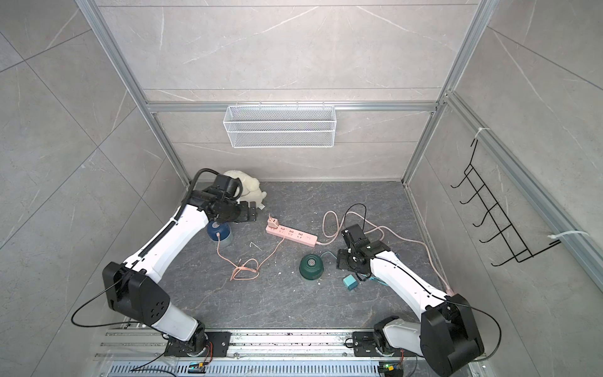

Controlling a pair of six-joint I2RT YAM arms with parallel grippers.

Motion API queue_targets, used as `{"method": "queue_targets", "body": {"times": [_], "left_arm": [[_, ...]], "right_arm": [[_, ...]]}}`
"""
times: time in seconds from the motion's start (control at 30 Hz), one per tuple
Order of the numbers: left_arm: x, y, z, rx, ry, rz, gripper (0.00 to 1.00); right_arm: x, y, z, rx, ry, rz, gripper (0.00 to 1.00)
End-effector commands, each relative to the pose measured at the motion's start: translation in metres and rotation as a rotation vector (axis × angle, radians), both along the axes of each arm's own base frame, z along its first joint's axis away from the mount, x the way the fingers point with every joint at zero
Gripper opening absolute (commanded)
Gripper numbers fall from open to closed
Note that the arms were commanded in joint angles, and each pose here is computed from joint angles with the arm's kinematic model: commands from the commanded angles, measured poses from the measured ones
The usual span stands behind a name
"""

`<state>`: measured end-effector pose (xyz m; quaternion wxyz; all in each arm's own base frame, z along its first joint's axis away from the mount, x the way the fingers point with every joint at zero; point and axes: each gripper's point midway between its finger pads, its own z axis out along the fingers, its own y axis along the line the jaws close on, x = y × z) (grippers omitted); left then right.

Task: Charge the cordless meat grinders
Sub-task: Pick up the plug from the center of the board.

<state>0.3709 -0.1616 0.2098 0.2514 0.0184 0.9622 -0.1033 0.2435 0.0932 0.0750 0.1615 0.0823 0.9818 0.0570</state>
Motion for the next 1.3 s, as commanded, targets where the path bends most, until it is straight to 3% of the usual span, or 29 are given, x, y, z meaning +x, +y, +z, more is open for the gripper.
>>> {"method": "queue_targets", "body": {"times": [0.0,0.23,0.33,0.6,0.9,1.0,1.17,1.27], "left_arm": [[0.004,-0.03,0.0,-0.103,-0.005,-0.051,0.99],[-0.001,-0.048,-0.021,-0.141,0.05,-0.102,0.99],[-0.002,-0.049,-0.025,-0.141,0.06,-0.105,0.99],[-0.005,-0.051,-0.035,-0.151,0.084,-0.105,0.98],[-0.011,-0.05,-0.039,-0.142,0.093,-0.114,0.98],[-0.011,-0.05,-0.038,-0.141,0.088,-0.116,0.98],[-0.012,-0.051,-0.038,-0.144,0.094,-0.12,0.98],[-0.015,-0.05,-0.039,-0.142,0.109,-0.123,0.98]], "right_arm": [[-0.015,-0.015,-0.011,-0.046,0.042,-0.077,0.69],[-0.003,-0.007,-0.037,-0.061,0.077,-0.047,0.69],[-0.012,0.007,-0.052,-0.01,0.138,-0.023,0.69],[-0.046,0.035,-0.058,0.014,0.136,-0.037,0.71],[-0.063,0.023,-0.069,-0.147,0.144,-0.047,0.67],[-0.059,0.024,-0.066,-0.141,0.119,-0.058,0.61],[-0.057,0.034,-0.07,-0.124,0.144,-0.015,0.33],[-0.049,0.042,-0.059,-0.084,0.089,0.025,0.28]]}}
